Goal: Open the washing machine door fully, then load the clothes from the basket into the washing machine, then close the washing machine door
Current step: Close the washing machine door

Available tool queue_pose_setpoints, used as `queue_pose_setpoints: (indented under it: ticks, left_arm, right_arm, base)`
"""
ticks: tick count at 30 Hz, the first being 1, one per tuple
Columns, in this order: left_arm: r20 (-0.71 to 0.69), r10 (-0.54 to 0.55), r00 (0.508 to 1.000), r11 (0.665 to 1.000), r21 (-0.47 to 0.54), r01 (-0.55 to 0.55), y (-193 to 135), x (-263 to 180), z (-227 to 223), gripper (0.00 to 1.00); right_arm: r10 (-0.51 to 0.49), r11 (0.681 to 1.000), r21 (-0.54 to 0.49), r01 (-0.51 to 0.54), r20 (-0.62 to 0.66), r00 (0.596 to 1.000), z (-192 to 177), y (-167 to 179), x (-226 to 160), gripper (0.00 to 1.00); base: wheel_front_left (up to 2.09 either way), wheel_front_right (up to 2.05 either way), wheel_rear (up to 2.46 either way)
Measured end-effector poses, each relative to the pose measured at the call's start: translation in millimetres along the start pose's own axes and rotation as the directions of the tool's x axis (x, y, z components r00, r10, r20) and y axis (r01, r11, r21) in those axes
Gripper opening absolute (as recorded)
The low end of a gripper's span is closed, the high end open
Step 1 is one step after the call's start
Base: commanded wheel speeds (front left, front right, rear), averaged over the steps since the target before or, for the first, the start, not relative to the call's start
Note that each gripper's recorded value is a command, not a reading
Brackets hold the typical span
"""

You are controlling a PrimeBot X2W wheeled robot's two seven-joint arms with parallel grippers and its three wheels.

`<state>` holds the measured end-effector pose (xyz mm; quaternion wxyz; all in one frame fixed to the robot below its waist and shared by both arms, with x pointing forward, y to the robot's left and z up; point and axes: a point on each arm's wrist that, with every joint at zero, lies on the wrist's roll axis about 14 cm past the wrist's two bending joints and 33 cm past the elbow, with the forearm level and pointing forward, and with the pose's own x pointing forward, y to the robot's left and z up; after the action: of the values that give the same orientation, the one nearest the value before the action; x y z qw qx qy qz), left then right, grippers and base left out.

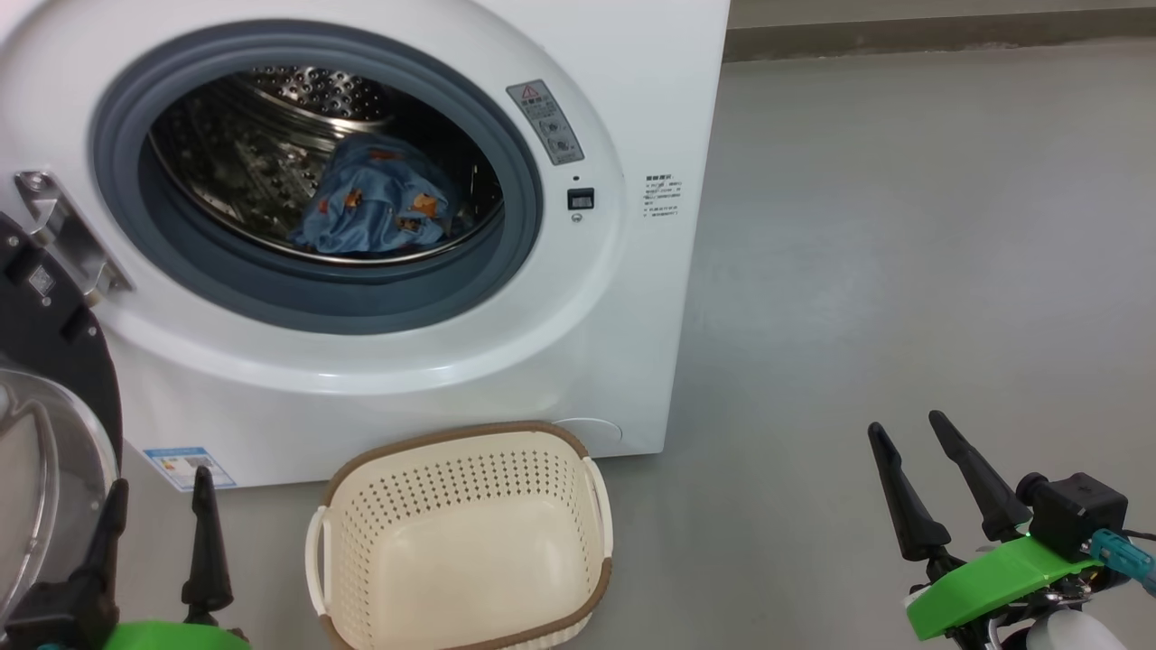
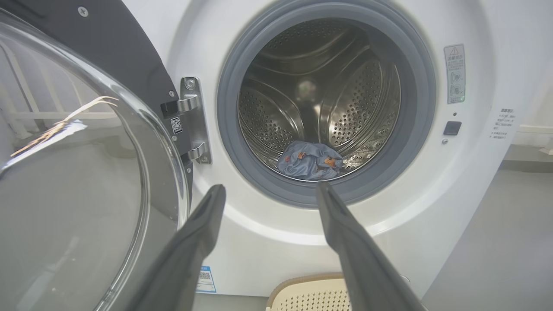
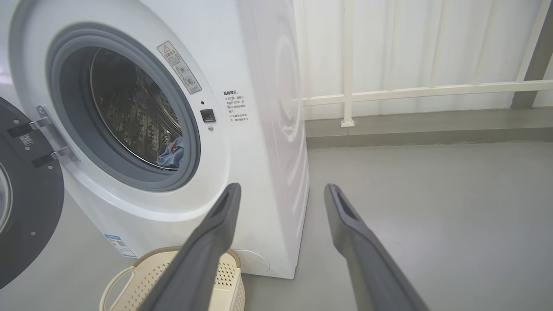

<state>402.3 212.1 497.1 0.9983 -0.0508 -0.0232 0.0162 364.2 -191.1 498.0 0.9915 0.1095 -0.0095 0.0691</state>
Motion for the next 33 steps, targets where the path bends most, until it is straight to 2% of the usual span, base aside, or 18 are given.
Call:
queue_pose_setpoints:
  ticks: [16, 33]
  left_arm:
    - [0.002, 0.006, 1.000, 1.000, -0.012, -0.006, 2, -4, 0, 1.00]
    - [0.011, 0.024, 1.000, 1.000, -0.009, -0.024, 9, -10, 4, 1.00]
  right_arm:
    - [0.004, 1.000, 0.000, -0.004, 0.002, 1.000, 1, 1, 1, 1.00]
    - [0.036, 0.999, 0.000, -0.036, -0.004, 0.999, -1, 10, 8, 1.00]
  base:
    - [-0.95, 0.95, 0.00]
    - [-0.06, 0.06, 0.00]
